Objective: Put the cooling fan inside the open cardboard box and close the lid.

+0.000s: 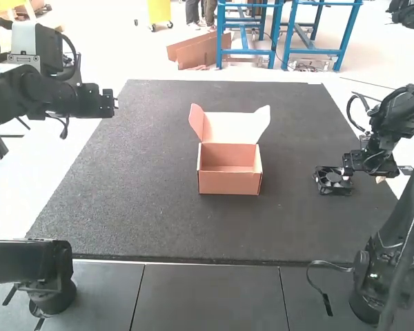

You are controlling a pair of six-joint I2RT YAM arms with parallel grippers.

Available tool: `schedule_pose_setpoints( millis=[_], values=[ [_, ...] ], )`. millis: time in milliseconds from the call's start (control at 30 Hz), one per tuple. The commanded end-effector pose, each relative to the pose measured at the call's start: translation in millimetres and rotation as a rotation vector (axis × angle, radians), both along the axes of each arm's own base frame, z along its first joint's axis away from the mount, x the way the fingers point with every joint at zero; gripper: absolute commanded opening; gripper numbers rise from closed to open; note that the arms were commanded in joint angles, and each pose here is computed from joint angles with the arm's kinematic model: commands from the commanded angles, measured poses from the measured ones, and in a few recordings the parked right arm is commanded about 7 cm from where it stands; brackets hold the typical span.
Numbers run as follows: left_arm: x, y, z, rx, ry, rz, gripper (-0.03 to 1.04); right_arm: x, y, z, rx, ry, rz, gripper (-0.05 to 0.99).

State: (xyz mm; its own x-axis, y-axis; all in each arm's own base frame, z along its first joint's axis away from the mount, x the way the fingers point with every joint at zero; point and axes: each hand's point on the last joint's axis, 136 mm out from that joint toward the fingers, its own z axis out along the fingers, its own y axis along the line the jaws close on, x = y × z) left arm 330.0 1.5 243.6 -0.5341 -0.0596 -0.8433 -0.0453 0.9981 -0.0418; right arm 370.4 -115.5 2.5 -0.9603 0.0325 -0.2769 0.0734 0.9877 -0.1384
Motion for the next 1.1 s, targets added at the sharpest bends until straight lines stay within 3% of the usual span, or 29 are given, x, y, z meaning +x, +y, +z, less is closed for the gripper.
schedule_pose_setpoints(
  millis=[0,267,533,800,967,1067],
  values=[
    [3,-4.0,7,-0.014,-0.016,-0.012,0.97,5,2,-1,0.015,-0.003,-0.041,0.63],
    [5,-3.8,11,-0.014,-0.019,-0.010,0.97,6,16,-5,0.082,-0.008,-0.032,-0.02],
    [2,-3.7,6,-0.014,-0.001,-0.009,0.97,6,42,13,0.222,-0.005,-0.046,-0.02],
    [0,-3.7,-4,-0.002,0.024,-0.017,0.97,15,42,91,0.205,-0.188,-0.050,-0.02],
    [-3,-3.7,-8,0.014,0.036,-0.028,0.97,4,60,140,0.290,-0.286,-0.071,-0.02],
    [-6,-3.6,-13,0.025,0.050,-0.035,0.97,-5,80,165,0.380,-0.338,-0.087,-0.02]
  ],
)
